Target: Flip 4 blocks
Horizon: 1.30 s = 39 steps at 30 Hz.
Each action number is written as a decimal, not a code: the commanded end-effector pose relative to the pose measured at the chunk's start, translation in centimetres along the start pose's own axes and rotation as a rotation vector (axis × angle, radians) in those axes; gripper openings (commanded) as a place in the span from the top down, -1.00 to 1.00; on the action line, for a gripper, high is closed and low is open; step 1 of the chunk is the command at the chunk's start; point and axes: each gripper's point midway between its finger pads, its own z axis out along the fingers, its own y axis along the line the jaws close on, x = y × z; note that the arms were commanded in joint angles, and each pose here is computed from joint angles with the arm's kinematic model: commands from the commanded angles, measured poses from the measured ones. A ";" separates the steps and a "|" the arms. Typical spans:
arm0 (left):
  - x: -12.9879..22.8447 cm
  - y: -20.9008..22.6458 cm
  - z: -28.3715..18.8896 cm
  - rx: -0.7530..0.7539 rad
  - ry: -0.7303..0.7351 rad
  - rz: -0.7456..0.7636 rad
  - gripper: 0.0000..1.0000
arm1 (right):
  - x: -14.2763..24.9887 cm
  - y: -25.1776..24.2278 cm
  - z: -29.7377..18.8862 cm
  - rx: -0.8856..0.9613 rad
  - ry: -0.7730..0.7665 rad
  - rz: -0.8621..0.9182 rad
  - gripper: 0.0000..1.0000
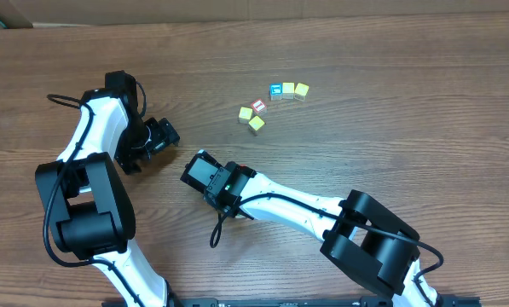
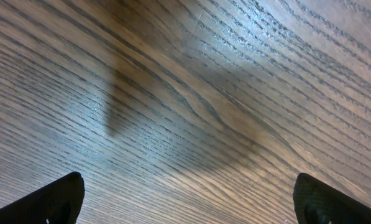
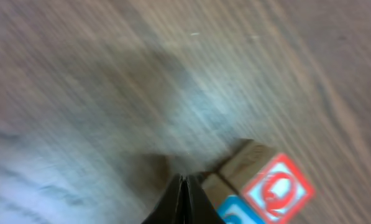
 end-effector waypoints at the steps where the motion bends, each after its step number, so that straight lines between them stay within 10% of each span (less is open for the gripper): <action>1: -0.3 -0.3 -0.4 -0.002 -0.019 0.007 -1.00 | -2.6 2.4 -2.4 -0.168 -0.058 0.036 0.92; 39: -0.2 -0.3 -0.4 -0.002 -0.018 0.007 -0.99 | 0.9 0.2 -2.4 -0.046 0.082 0.004 0.92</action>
